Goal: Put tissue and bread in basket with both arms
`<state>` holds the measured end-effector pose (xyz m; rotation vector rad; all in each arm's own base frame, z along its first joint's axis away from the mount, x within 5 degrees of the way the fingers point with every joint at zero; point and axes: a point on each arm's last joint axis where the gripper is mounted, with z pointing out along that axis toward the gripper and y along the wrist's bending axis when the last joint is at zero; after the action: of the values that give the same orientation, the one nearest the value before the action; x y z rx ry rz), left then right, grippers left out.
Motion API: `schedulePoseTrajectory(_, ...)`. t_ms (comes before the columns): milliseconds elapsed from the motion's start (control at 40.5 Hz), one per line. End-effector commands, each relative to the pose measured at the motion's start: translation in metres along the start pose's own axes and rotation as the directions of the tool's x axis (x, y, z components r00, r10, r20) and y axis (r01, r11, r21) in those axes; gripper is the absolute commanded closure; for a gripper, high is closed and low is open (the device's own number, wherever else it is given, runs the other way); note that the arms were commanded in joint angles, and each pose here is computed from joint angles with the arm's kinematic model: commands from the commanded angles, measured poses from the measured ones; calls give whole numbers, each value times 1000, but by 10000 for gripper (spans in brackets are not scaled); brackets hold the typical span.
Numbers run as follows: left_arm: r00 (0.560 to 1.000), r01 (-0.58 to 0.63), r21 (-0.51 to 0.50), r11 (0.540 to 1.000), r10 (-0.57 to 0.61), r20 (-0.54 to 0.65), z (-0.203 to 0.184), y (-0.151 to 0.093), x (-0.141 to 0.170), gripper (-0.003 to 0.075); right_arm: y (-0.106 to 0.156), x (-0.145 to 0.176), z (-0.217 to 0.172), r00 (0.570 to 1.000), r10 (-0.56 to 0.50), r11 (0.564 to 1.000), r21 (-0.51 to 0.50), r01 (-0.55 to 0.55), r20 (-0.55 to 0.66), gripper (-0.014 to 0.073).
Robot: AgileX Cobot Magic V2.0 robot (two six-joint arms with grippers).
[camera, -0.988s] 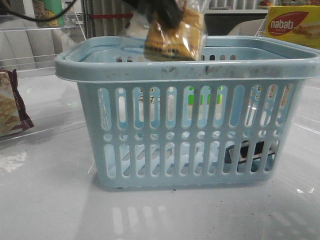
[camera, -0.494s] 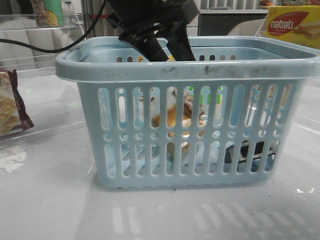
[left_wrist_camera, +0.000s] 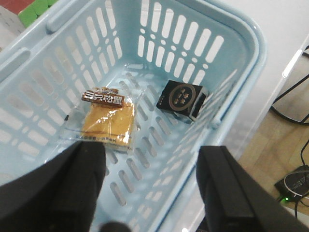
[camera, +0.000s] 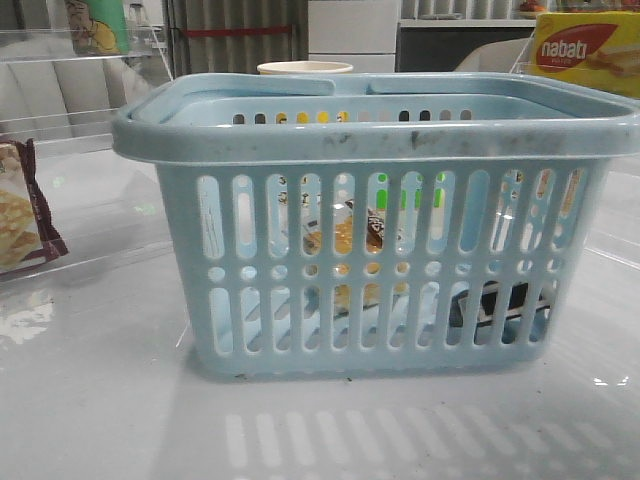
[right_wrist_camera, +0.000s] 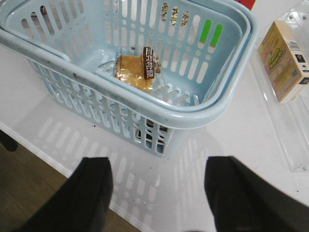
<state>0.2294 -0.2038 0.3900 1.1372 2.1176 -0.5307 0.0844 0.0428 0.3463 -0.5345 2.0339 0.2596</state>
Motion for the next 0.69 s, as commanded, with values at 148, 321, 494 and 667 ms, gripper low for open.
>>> schedulePoseTrajectory(148,989,6,-132,991,14,146,-71,-22,40,244,-1,-13,-5,996,-10,1000,8,9,91,76)
schedulePoseTrajectory(321,980,104,-241,965,-59,189,-98,-28,83,244,-1,-13,-5,996,-10,1000,8,9,91,76)
schedulePoseTrajectory(494,957,173,-256,951,-101,270,-117,-40,123,244,-1,-13,-5,996,-10,1000,8,9,91,76)
schedulePoseTrajectory(667,920,201,-263,943,-90,381,-129,-49,153,244,-1,-12,-5,997,-10,1000,7,9,78,76)
